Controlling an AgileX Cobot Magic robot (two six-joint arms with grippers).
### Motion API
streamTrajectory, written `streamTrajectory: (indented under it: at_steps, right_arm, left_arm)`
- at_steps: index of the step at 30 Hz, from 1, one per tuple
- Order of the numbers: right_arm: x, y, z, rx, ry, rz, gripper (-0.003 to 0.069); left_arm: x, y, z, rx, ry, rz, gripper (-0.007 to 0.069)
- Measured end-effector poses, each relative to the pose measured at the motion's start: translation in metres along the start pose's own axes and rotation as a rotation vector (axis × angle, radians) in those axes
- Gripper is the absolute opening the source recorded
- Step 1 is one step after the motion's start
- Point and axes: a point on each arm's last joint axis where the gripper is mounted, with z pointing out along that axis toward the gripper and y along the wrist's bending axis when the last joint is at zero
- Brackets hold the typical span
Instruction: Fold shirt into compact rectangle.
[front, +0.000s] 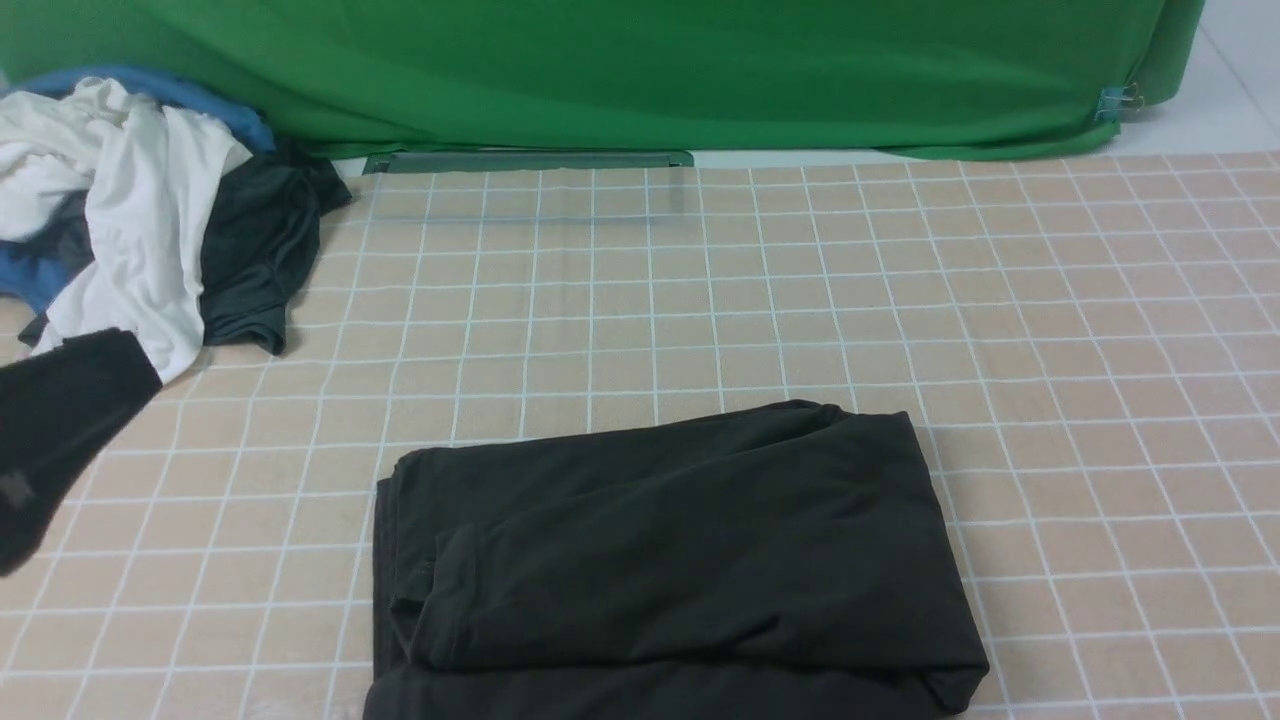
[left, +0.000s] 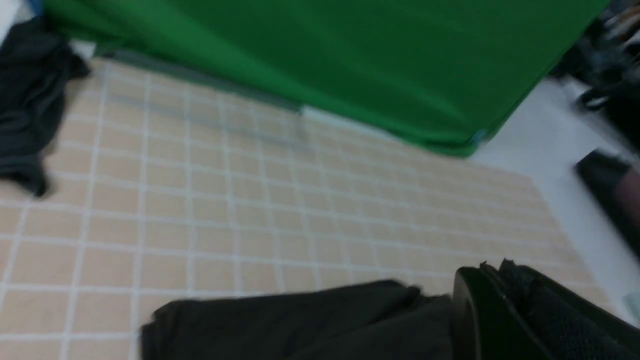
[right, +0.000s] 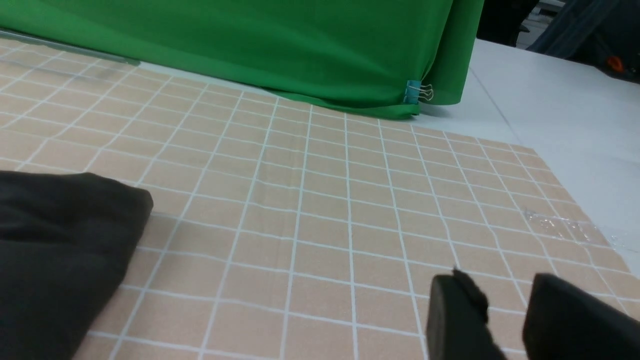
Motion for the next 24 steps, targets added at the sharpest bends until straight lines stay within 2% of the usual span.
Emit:
streamTrajectory:
  at_steps: [2,6,12,17,24]
  right_arm:
    - [0.0,0.0,0.0,0.0,0.001,0.0,0.0236]
    - [0.0,0.0,0.0,0.0,0.001,0.003,0.0236]
    - [0.0,0.0,0.0,0.0,0.001,0.005,0.0237]
    - [0.0,0.0,0.0,0.0,0.001,0.007,0.0237]
    - [0.0,0.0,0.0,0.0,0.002,0.007,0.0237]
  left_arm:
    - [0.009,0.0,-0.008,0.035,-0.097,-0.01,0.0016]
    - [0.021,0.008,-0.012,0.009,-0.192,-0.026,0.0016]
    - [0.023,0.011,-0.011,-0.008,-0.197,-0.006,0.0016]
    - [0.024,0.016,-0.012,-0.068,-0.186,0.106,0.0016]
    - [0.024,0.028,-0.009,-0.215,-0.142,0.347,0.0016]
